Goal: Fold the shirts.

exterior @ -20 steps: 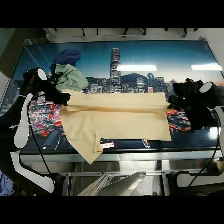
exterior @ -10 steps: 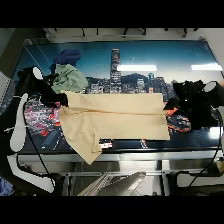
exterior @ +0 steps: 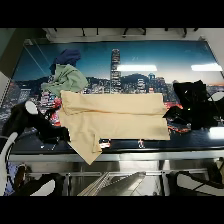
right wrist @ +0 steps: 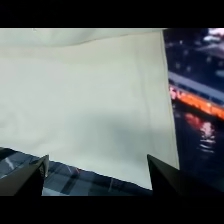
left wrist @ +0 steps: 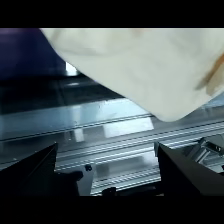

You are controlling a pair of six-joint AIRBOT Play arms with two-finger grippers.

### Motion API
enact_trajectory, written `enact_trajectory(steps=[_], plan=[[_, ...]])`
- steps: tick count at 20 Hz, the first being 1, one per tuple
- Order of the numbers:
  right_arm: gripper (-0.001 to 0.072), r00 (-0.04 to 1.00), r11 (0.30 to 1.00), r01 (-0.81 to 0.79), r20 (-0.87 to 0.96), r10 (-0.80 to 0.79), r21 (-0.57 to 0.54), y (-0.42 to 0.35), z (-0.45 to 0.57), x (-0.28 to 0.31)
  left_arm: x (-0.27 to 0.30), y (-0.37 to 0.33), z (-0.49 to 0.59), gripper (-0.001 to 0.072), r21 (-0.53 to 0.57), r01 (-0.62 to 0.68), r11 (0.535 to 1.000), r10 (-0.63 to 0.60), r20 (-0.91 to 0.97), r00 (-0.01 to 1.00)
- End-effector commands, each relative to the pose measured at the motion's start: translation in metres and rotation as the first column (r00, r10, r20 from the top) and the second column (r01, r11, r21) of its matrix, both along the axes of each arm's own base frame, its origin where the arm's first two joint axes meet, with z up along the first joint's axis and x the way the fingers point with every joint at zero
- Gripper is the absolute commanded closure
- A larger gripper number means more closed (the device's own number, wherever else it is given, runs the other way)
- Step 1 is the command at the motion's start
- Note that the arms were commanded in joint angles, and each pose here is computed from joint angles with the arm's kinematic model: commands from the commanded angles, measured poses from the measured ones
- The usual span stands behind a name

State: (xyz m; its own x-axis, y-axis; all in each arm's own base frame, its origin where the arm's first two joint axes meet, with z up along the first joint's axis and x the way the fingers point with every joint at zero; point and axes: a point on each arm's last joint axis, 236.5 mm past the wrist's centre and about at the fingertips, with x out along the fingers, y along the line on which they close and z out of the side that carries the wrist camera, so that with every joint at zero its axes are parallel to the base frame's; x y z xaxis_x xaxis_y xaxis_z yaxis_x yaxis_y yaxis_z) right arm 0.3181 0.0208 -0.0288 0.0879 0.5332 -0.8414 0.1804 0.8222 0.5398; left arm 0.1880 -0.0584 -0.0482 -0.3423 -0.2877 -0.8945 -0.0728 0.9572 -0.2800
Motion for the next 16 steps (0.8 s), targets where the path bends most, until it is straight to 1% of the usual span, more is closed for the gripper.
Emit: enact_trajectory(steps=[1,3,5,8,12,13,14,15,16], plan=[[0.0001,0.996,0.997,0.022,0.09,-0.028,0.069,0.014,0.02,0.012,-0.045,-0.018,-0.033,0.0042,-0.067,-0.095,0.993,0.092,-0.046,0.995],[0.0001,0.993,0.994,0.027,0.116,-0.039,0.107,0.021,0.028,0.017,-0.034,-0.028,-0.046,0.0042,-0.115,-0.169,0.979,0.17,0.004,0.985],[0.0001,0.992,0.992,0.031,0.121,-0.046,0.123,0.024,0.031,0.019,-0.025,-0.033,-0.058,0.0043,-0.139,-0.234,0.962,0.242,0.042,0.969],[0.0001,0.99,0.993,0.019,0.135,-0.035,0.121,0.024,0.032,0.019,-0.016,-0.039,-0.065,0.0042,-0.166,-0.279,0.946,0.295,0.082,0.952],[0.0001,0.99,0.993,0.019,0.135,-0.035,0.12,0.024,0.032,0.02,-0.011,-0.054,-0.072,0.0044,-0.224,-0.373,0.901,0.397,0.076,0.914],[0.0001,0.99,0.993,0.019,0.135,-0.035,0.12,0.024,0.032,0.02,-0.011,-0.057,-0.073,0.0126,-0.236,-0.386,0.892,0.412,0.073,0.908],[0.0001,0.99,0.993,0.019,0.135,-0.035,0.12,0.024,0.032,0.02,-0.009,-0.059,-0.073,0.0318,-0.247,-0.393,0.885,0.422,0.076,0.903],[0.0001,0.99,0.993,0.019,0.135,-0.035,0.12,0.024,0.032,0.019,-0.006,-0.06,-0.074,0.0432,-0.255,-0.403,0.879,0.435,0.085,0.896],[0.0001,0.99,0.993,0.019,0.135,-0.035,0.12,0.024,0.032,0.02,-0.002,-0.061,-0.073,0.0495,-0.265,-0.409,0.873,0.446,0.095,0.89]])
